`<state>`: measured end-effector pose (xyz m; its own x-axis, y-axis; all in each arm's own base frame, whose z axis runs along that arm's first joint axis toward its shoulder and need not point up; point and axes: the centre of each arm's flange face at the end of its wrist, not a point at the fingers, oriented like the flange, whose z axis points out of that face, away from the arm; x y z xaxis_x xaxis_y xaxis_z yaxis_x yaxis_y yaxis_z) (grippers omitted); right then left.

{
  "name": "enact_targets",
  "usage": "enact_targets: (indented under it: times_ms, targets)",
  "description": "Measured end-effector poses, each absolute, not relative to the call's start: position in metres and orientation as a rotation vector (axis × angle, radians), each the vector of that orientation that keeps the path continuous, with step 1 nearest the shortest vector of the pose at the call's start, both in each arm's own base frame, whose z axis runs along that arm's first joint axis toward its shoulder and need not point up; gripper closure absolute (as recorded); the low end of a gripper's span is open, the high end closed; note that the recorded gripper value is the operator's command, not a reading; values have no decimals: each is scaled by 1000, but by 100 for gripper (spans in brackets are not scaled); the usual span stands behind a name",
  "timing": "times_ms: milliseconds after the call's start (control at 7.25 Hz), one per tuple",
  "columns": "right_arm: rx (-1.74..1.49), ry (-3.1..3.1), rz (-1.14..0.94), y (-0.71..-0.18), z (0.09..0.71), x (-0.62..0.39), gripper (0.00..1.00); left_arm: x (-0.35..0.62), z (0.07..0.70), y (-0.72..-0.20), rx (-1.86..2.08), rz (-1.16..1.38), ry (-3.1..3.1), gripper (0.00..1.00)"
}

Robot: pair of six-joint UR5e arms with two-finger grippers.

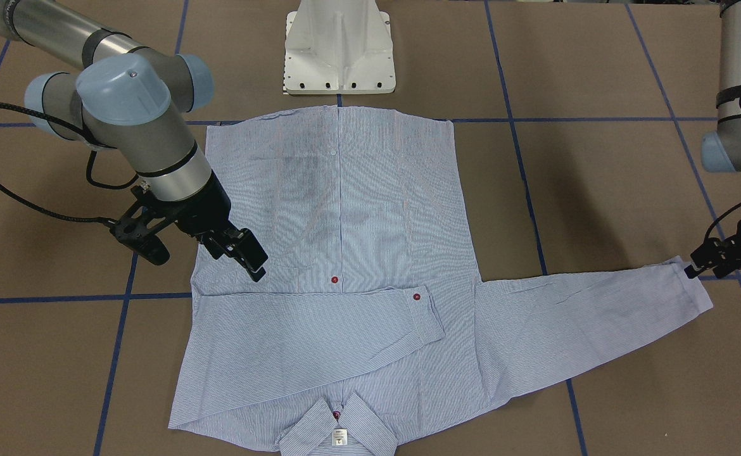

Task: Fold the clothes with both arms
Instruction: 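Raise the right gripper while the left gripper approaches the other cuff, then grasp the other sleeve cuff with the left gripper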

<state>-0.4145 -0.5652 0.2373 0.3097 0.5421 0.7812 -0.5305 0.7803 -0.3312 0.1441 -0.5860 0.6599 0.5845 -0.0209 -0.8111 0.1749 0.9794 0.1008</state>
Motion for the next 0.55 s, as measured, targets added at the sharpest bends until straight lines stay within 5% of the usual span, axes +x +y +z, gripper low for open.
enact_targets:
  times_ms: [552]
  targets:
    - [-1, -1035, 696, -566, 238, -415, 1, 155, 672, -583, 152, -112, 940, 43]
